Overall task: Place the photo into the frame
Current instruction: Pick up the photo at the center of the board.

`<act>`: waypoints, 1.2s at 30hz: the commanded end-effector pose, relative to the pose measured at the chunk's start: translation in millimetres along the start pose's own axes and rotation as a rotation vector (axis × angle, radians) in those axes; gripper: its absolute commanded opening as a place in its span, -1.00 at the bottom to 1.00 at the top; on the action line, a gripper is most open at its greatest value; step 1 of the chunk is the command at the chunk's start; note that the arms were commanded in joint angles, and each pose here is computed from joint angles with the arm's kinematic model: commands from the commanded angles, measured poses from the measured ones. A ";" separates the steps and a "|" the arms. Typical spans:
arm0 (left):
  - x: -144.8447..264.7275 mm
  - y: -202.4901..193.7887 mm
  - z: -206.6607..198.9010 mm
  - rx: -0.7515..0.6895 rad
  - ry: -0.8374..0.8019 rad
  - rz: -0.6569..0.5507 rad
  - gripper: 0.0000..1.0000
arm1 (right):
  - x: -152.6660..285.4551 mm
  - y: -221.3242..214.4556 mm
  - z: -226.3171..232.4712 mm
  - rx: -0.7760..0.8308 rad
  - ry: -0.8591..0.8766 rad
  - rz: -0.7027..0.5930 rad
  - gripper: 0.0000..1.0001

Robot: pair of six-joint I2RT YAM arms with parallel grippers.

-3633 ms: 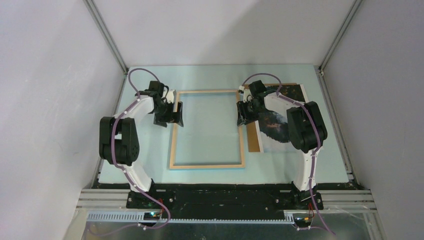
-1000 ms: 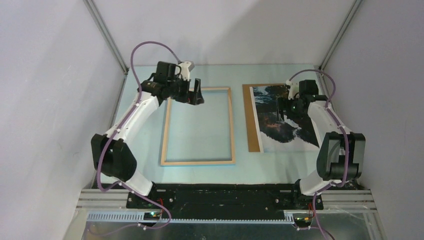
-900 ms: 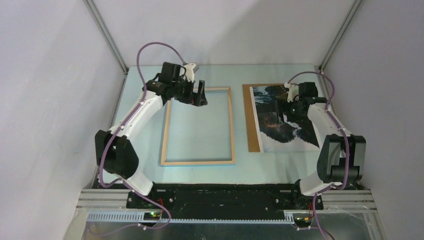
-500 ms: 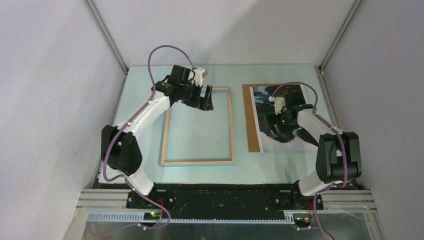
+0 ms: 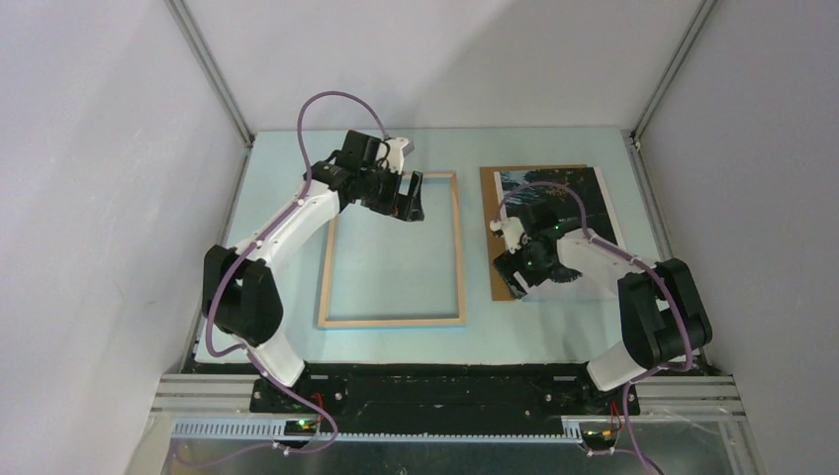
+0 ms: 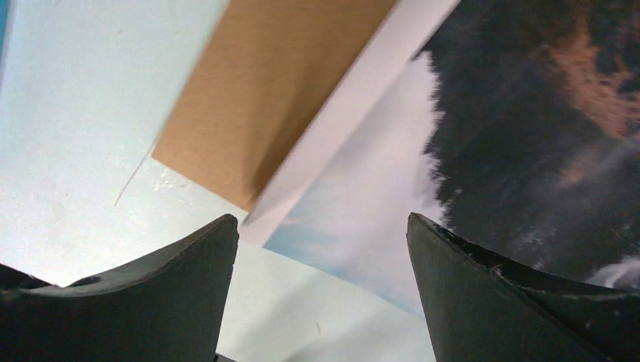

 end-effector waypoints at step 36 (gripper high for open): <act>-44.2 -5.8 -7.7 0.067 -0.073 0.090 0.98 | 13.4 12.5 20.3 0.174 -0.091 -0.013 -1.00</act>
Point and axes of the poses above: each gripper's point midway between its finger pads, its own x axis back along the fingers, its own z axis along the line the jaws close on, y = z × x, the point moved 4 cm from there along x, back along the fingers, and after that the axes turned 9 degrees about x, right-handed, at the moved point
